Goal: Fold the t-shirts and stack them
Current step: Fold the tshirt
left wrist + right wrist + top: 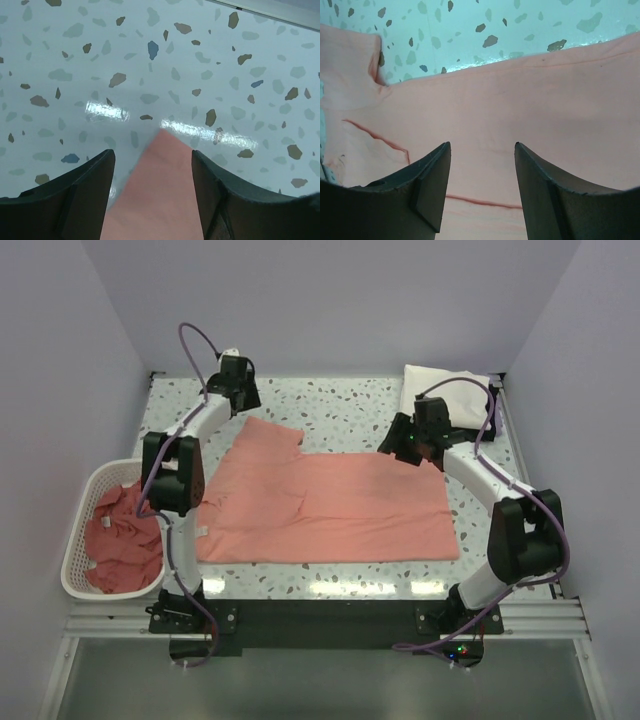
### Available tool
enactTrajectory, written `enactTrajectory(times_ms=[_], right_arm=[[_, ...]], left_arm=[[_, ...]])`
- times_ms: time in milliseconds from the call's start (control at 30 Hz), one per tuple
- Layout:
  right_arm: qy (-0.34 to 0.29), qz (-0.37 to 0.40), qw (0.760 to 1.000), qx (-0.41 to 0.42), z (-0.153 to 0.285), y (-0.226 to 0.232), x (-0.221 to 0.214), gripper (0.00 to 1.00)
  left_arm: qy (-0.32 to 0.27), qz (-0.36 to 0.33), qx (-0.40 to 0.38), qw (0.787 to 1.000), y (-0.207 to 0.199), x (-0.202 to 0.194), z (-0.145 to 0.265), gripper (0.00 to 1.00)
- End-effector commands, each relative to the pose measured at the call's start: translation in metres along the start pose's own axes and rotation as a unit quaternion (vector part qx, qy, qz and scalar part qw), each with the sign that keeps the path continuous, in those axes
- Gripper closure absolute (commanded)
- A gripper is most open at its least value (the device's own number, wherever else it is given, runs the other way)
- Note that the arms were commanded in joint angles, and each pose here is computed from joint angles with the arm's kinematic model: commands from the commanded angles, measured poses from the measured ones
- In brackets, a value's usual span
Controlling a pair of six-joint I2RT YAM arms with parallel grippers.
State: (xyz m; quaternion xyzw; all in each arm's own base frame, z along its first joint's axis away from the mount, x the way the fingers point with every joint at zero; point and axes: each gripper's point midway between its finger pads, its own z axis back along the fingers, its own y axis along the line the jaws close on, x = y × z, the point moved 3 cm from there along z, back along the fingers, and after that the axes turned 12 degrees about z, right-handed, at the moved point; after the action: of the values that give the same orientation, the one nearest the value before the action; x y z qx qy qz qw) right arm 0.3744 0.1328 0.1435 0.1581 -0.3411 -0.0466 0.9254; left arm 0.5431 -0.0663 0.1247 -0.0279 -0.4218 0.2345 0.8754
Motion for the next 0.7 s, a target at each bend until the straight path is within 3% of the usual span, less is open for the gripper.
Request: enactTrajectory(times_ms=[0, 133, 433, 533, 667], right_arm=[[-0.028, 0.015, 0.999, 0.024, 0.003, 0.008, 0.015, 0.43], [-0.025, 0.021, 0.999, 0.017, 0.004, 0.004, 0.011, 0.43], [-0.016, 0.018, 1.0, 0.014, -0.005, 0.0, 0.007, 0.43], [-0.018, 0.018, 1.0, 0.014, -0.006, 0.0, 0.01, 0.43], [-0.017, 0.016, 1.0, 0.0, -0.012, -0.005, 0.012, 0.43]], left_arm=[[-0.01, -0.046, -0.012, 0.999, -0.006, 0.01, -0.016, 0.33], [0.022, -0.049, -0.008, 0.999, -0.004, -0.016, -0.043, 0.39], [0.043, -0.046, -0.012, 0.998, 0.001, -0.039, -0.053, 0.55], [0.045, -0.047, -0.011, 0.998, 0.002, -0.04, -0.055, 0.65], [0.042, -0.047, -0.013, 0.998, 0.0, -0.037, -0.055, 0.89]])
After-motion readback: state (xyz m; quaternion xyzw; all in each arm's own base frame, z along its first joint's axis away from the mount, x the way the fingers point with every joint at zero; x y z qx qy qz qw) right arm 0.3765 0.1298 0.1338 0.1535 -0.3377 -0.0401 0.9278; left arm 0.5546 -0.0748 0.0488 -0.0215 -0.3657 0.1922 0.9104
